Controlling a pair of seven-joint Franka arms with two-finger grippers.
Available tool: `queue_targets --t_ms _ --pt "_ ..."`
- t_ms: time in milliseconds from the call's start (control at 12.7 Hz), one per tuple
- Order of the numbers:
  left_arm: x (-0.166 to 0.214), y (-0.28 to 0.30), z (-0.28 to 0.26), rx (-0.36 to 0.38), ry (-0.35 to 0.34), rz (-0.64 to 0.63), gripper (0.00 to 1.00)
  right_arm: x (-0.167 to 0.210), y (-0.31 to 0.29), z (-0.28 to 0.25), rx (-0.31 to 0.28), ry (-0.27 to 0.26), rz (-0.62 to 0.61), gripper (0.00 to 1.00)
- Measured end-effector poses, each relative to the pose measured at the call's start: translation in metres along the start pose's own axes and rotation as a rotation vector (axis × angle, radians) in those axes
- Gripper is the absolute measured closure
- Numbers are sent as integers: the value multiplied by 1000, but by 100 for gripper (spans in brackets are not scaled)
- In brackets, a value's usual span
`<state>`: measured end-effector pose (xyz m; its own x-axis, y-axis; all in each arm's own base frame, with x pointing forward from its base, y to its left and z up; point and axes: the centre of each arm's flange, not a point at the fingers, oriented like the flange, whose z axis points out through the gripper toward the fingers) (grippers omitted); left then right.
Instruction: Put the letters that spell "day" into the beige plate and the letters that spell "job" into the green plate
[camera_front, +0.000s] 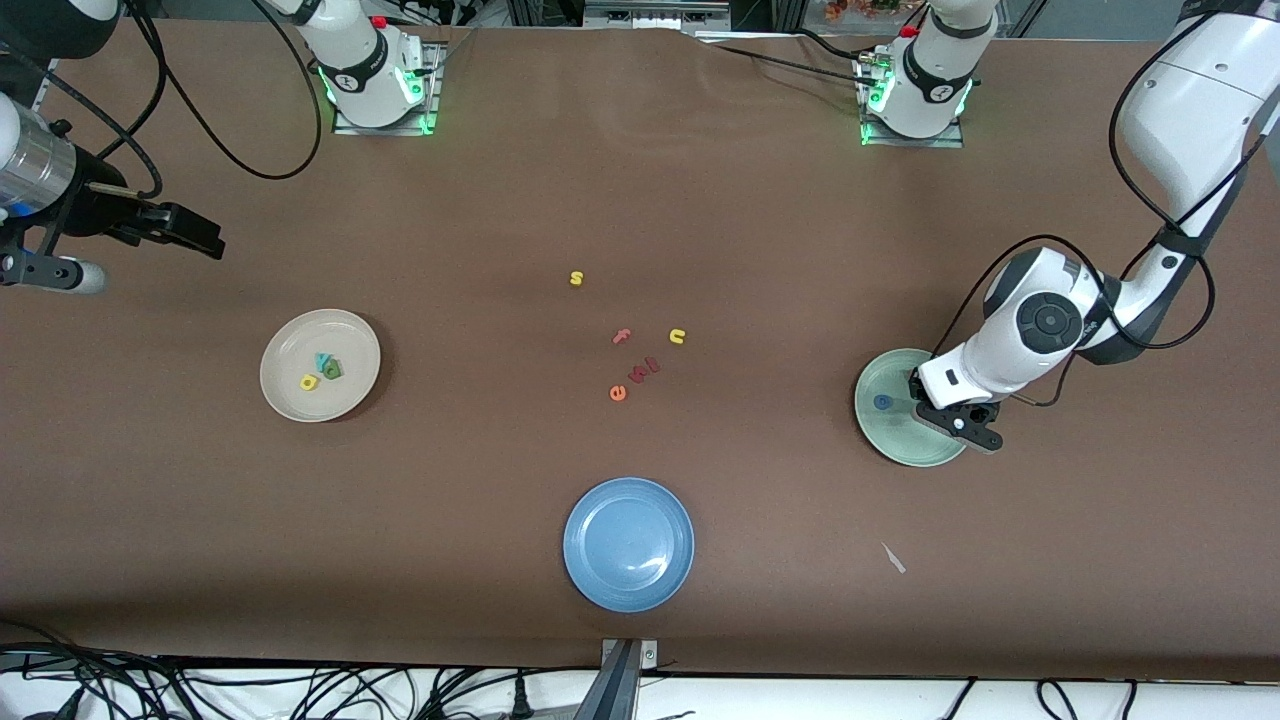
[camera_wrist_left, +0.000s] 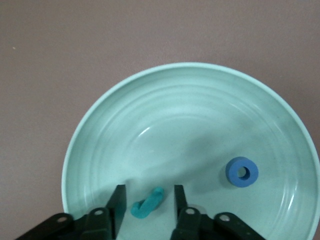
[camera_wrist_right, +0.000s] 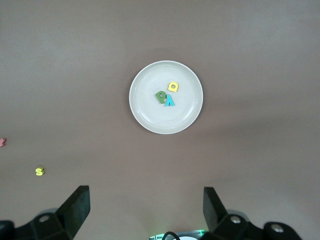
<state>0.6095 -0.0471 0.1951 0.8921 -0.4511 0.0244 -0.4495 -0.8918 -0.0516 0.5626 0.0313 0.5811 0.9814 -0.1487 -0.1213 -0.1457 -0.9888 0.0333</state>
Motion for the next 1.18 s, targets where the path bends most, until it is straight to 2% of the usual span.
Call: queue_targets --t_ms 236,315,394,630,1182 --pt "10 -3 -30 33 5 -11 18 0 0 0 0 0 -1 0" --pt "15 -1 -47 34 -13 -29 7 0 0 0 0 -1 -1 0" --pt "22 0 -68 34 -40 -45 0 0 -1 1 0 -1 -1 0" --pt "44 2 -140 36 -122 -91 0 0 -1 1 0 -1 -1 0" --pt "52 -19 -279 -32 -205 -197 0 0 -1 2 -1 -3 -2 0"
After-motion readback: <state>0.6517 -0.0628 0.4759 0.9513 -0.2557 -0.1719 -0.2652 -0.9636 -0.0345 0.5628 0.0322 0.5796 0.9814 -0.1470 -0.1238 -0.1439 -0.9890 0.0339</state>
